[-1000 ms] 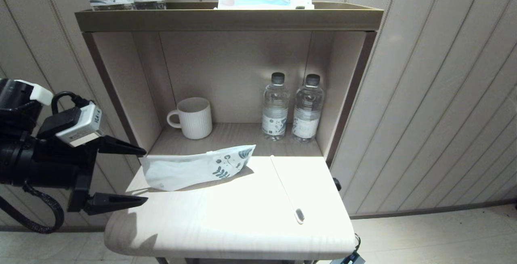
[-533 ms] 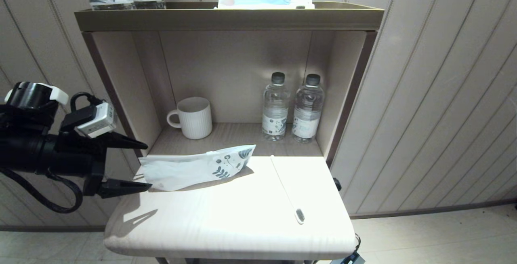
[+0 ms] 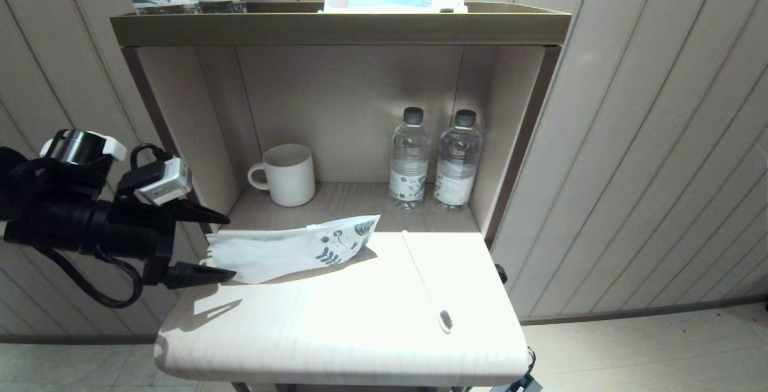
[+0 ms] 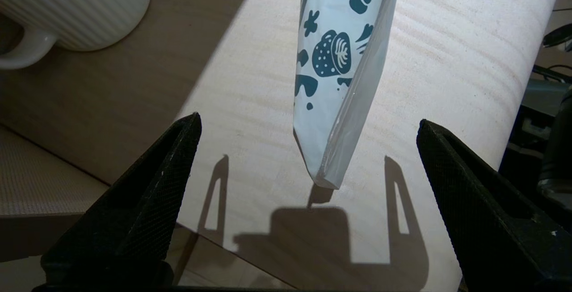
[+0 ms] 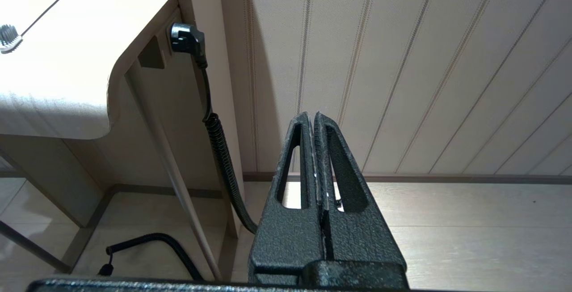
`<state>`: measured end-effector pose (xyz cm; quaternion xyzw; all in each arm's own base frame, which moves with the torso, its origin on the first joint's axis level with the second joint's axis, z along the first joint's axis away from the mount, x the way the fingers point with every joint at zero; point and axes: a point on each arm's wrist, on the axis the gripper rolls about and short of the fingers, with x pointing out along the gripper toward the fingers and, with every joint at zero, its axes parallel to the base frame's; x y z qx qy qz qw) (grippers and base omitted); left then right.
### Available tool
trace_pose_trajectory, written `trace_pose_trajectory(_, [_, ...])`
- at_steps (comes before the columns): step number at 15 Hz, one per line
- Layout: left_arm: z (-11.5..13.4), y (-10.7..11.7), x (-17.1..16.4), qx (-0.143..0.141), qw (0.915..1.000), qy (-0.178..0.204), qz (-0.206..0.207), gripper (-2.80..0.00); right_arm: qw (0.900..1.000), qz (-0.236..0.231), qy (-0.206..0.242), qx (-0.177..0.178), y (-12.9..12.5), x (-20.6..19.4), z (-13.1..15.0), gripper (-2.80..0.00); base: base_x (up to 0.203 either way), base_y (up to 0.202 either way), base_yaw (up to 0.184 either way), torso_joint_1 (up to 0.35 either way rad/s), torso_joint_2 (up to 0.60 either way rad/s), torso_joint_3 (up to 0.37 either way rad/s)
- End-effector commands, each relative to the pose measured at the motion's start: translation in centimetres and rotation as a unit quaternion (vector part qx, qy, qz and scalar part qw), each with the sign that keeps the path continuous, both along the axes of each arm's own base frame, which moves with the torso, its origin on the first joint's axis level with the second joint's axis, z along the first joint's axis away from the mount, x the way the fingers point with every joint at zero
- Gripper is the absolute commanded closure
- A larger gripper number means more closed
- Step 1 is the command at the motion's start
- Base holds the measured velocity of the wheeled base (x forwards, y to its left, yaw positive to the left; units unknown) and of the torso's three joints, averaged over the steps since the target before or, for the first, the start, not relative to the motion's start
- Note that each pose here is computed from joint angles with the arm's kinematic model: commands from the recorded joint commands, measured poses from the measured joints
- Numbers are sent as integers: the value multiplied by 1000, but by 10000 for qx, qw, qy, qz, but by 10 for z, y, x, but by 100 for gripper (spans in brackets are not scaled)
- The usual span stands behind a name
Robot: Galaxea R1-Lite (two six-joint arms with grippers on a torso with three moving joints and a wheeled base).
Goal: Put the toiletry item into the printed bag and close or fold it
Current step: Pick up the storage bag
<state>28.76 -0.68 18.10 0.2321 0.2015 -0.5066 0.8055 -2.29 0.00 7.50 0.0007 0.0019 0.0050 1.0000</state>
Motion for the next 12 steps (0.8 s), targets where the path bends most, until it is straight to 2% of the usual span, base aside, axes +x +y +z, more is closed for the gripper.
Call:
trace_pose_trajectory(1, [-3,-2,3,-8,10000,40,-67,-280,10000,3,4,1,0,0,0,0,0,0,0,0,0,0])
trace_pose_trajectory(7, [-7,-17,14,8,9995,66,-309,-280,10000,3,4,1,0,0,0,0,0,0,0,0,0,0])
trace_pose_trajectory(12, [-7,-16,14,5,9995,93,-310,-280,10000,3,4,1,0,0,0,0,0,0,0,0,0,0])
